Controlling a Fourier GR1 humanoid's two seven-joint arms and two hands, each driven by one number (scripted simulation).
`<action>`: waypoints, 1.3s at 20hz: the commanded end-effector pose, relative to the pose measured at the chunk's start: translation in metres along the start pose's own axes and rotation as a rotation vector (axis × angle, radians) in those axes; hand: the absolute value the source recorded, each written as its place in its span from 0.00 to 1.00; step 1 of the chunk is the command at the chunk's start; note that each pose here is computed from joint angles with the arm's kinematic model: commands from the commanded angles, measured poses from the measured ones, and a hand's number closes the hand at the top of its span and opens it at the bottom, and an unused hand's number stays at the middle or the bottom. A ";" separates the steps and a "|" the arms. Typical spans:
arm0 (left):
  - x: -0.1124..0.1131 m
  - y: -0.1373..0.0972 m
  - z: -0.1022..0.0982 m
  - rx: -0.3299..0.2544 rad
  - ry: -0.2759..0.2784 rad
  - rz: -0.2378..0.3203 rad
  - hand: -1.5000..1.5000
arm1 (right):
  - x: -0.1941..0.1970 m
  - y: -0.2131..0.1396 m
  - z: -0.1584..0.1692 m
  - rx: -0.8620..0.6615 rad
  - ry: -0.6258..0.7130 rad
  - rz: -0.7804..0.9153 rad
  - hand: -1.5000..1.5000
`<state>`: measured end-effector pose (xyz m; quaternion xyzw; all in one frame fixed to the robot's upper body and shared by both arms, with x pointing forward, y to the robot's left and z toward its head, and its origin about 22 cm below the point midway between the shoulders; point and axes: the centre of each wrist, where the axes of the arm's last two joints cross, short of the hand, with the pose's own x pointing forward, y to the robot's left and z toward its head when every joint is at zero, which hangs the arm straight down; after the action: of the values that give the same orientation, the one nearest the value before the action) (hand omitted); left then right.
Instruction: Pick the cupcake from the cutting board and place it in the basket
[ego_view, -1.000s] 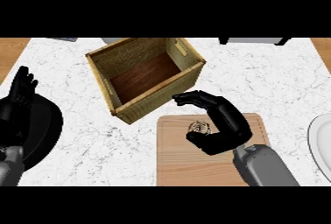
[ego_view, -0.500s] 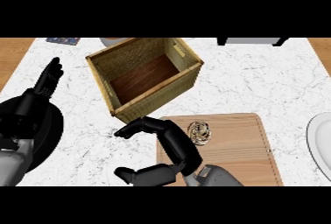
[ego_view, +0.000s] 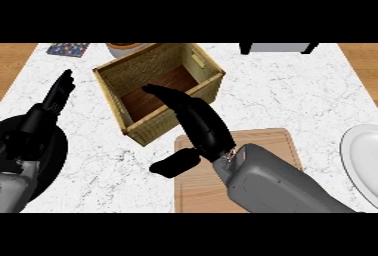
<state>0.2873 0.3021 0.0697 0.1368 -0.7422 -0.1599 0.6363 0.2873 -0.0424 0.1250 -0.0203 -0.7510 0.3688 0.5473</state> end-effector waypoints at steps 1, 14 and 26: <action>-0.007 -0.001 0.004 0.001 0.009 -0.012 0.50 | 0.019 -0.045 -0.020 0.083 0.131 0.383 0.00; -0.002 -0.003 -0.002 -0.023 -0.033 0.015 0.50 | 0.095 -0.091 -0.053 0.668 0.376 0.654 0.00; -0.001 -0.020 -0.007 -0.020 -0.024 0.015 0.50 | 0.044 -0.076 -0.045 0.744 0.458 0.693 0.00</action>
<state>0.2842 0.2923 0.0689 0.1308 -0.7523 -0.1620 0.6251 0.3350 -0.0592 0.2212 -0.1341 -0.4150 0.7362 0.5174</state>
